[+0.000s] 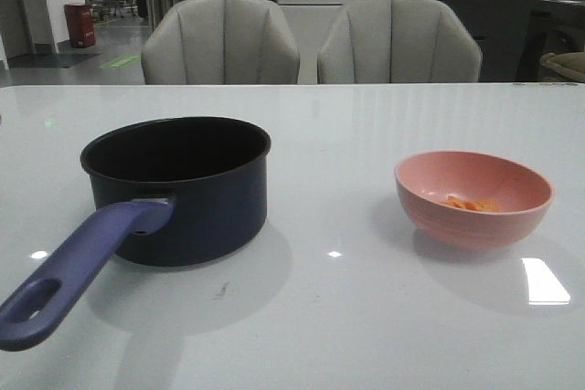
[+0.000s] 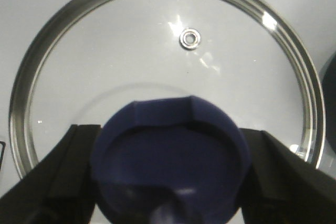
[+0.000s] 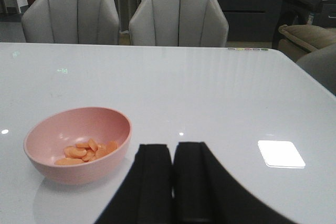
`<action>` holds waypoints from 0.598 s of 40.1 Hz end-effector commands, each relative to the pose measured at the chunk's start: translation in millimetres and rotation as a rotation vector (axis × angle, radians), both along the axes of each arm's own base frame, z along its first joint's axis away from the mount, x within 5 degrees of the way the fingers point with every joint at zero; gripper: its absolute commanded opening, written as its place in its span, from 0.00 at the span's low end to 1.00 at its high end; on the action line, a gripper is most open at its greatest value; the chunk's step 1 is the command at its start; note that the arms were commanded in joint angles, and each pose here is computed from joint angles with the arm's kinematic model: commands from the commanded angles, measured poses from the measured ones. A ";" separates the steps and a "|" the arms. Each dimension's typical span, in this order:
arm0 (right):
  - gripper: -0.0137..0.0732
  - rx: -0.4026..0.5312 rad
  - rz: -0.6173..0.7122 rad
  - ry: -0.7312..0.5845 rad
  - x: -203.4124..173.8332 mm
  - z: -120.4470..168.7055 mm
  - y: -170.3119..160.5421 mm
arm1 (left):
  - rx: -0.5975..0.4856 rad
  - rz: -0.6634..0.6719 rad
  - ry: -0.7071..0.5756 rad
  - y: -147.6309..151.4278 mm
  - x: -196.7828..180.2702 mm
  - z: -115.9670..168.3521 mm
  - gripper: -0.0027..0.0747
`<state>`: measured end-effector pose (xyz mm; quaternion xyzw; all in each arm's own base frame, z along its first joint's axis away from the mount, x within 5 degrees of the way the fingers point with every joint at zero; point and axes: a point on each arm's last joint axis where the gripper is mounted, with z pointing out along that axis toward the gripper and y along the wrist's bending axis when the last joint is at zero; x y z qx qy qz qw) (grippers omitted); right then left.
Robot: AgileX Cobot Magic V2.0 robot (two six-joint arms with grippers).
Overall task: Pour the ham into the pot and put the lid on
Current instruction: 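Set the glass lid down on the table beside the pot, left gripper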
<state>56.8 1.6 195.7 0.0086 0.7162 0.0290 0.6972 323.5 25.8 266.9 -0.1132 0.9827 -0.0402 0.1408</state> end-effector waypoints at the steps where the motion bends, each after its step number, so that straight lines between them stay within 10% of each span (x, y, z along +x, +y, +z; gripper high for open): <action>1: 0.33 -0.007 -0.002 -0.111 -2.1 10.6 -0.1 | -0.010 0.020 -0.148 2.5 -1.3 9.7 0.23; 24: 0.33 -0.007 -0.002 -0.111 -2.1 10.6 -0.1 | -0.004 -0.040 -0.096 -4.1 24.7 -48.3 0.24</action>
